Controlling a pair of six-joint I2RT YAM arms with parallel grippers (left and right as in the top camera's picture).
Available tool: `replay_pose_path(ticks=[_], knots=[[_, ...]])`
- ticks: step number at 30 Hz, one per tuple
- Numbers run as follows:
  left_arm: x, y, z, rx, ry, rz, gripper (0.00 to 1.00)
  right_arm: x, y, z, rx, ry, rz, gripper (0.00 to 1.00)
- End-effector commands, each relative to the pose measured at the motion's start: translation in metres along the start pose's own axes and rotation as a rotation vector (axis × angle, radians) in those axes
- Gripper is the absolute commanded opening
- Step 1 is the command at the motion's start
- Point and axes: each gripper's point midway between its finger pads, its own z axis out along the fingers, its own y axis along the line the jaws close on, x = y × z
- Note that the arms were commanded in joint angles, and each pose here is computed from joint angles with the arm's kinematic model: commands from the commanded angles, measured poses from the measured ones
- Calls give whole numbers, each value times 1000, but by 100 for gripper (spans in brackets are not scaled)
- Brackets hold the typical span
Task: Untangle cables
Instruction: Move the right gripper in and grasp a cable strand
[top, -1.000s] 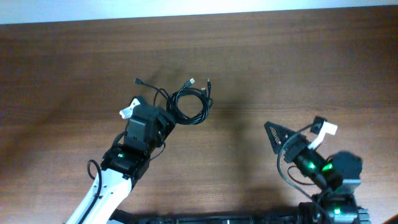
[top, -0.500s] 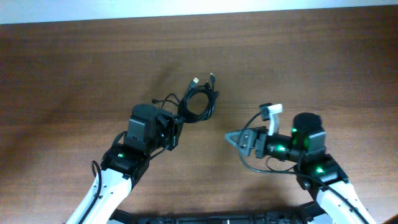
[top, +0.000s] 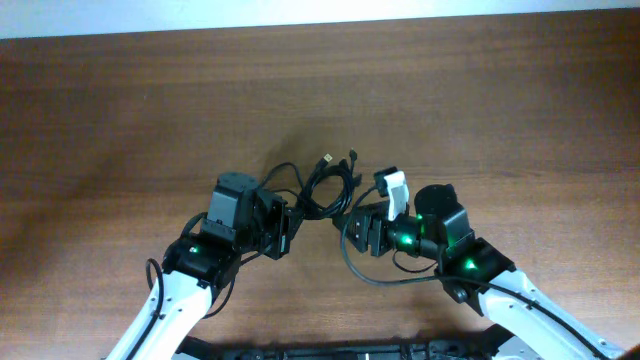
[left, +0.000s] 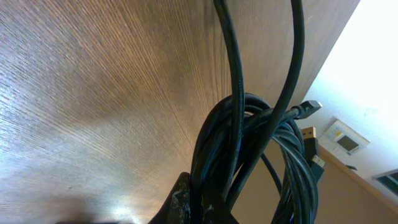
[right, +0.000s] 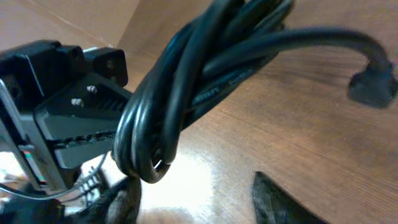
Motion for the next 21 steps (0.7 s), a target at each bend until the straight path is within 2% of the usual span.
replay_pose_path(ticks=[1, 8, 13, 17, 20, 21], knots=[[11, -5, -3, 12, 55, -2, 0, -10, 1, 1, 17, -35, -24, 50], [12, -4, -3, 6, 61, 16, 0, -28, 14, 0, -32, -110, -67, 47], [12, -3, -3, 5, 65, 23, 0, -28, 14, 0, -31, -108, -66, 47], [18, -2, -4, 4, 100, 116, 0, -32, 16, -1, -34, -127, -75, 46], [23, -2, -4, 2, 128, 136, 0, -37, 19, -1, -47, -145, -87, 36], [25, -1, -5, 1, 140, 137, 0, -37, 19, -1, -47, -146, -88, 29]])
